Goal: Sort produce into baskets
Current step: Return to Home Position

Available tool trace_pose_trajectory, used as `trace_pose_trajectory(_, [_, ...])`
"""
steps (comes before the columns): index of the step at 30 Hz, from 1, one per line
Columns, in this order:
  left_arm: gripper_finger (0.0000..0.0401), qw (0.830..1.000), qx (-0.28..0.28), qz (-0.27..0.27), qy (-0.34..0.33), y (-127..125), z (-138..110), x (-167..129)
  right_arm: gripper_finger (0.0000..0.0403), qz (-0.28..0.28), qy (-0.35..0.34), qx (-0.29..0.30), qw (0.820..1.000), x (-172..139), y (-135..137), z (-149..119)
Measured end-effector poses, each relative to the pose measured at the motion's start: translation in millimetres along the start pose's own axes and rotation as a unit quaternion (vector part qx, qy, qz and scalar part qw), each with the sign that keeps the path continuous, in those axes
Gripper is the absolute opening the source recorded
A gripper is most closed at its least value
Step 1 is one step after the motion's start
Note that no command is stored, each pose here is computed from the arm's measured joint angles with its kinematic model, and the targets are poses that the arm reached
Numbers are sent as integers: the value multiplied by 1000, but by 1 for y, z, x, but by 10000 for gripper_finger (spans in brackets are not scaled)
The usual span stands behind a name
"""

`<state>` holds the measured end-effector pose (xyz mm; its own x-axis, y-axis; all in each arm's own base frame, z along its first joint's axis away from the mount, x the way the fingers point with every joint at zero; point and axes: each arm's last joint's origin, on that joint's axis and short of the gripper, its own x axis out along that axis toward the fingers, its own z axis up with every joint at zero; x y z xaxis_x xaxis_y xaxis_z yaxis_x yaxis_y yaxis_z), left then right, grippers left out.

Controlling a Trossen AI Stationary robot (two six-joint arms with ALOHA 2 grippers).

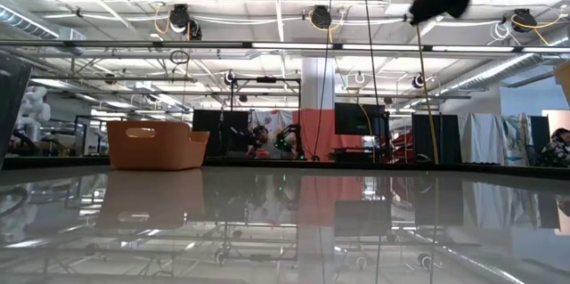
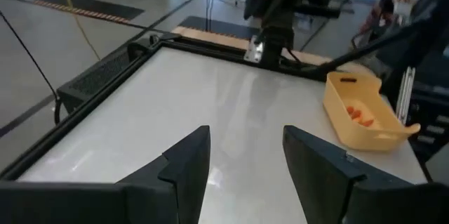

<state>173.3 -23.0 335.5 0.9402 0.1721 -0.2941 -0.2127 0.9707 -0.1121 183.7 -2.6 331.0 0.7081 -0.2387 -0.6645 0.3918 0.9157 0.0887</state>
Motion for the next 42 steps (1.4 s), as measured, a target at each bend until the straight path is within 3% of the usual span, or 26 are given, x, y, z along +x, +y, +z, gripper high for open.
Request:
trace_pose_trajectory(7, [187, 997, -41, 8, -61, 23, -34, -14, 142, 34, -95, 137, 985, 4, -24, -54])
trace_pose_trajectory(12, [187, 992, -83, 3, -95, 38, -64, -24, 68, 46, -109, 178, 977, 10, -34, -85])
trace_pose_trajectory(14, [187, 990, -104, 3, -100, 43, -77, -28, 25, 47, -113, 173, 977, 10, -38, -96])
trace_pose_trajectory(16, [187, 986, -127, -2, -109, 47, -88, -32, 9, 50, -122, 159, 978, 6, -42, -105])
trace_pose_trajectory(24, [187, 973, -175, -21, -150, 56, -120, -45, 1, 101, -192, 156, 963, -6, -52, -129])
trace_pose_trajectory(35, [187, 964, -206, -29, -169, 59, -138, -45, 0, 179, -295, 169, 923, 54, -49, -170])
trace_pose_trajectory(42, [187, 964, -214, -35, -154, 59, -145, -40, 0, 218, -261, 110, 934, 56, -45, -173])
